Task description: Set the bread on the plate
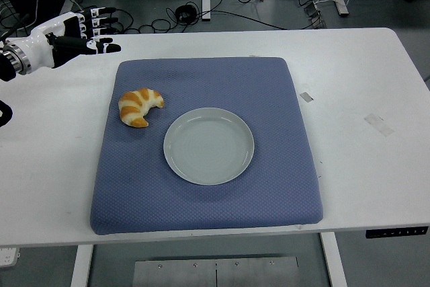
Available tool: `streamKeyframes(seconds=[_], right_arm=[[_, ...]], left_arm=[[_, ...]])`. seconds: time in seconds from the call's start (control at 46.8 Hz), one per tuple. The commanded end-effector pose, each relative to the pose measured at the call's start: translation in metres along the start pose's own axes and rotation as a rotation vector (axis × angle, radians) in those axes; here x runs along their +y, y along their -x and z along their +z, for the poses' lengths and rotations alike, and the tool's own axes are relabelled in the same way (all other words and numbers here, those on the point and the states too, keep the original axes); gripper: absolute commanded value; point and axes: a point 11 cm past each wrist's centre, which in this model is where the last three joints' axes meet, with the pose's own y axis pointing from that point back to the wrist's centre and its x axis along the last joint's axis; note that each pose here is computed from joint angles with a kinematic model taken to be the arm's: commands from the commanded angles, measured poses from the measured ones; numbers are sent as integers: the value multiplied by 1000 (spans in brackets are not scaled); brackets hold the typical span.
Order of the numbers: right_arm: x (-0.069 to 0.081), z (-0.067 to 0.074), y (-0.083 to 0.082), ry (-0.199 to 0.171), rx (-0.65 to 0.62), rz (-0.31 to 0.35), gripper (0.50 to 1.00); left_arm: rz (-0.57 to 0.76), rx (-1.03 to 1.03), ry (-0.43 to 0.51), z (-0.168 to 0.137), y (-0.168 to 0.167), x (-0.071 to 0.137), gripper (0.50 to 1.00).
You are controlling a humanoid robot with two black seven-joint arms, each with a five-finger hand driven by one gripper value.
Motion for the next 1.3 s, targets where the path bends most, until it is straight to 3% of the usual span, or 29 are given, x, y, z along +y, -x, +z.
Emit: streamKeyframes(seconds=[0.0, 0.556, 0.812, 1.004, 1.282], right_arm=[[0, 0, 0, 0, 0, 0, 1000], [0, 0, 0, 0, 0, 0, 1000], [0, 0, 0, 0, 0, 0, 1000], [0, 0, 0, 0, 0, 0, 1000], [0, 0, 0, 0, 0, 0, 1000]], left_arm=[[0, -3, -1, 0, 0, 0, 972], [-2, -14, -6, -1, 1, 0, 972], [-15, -117, -21, 3, 2, -2, 971], [-15, -126, -23, 4, 2, -2, 943], [-44, -342, -75, 8, 6, -5, 918]])
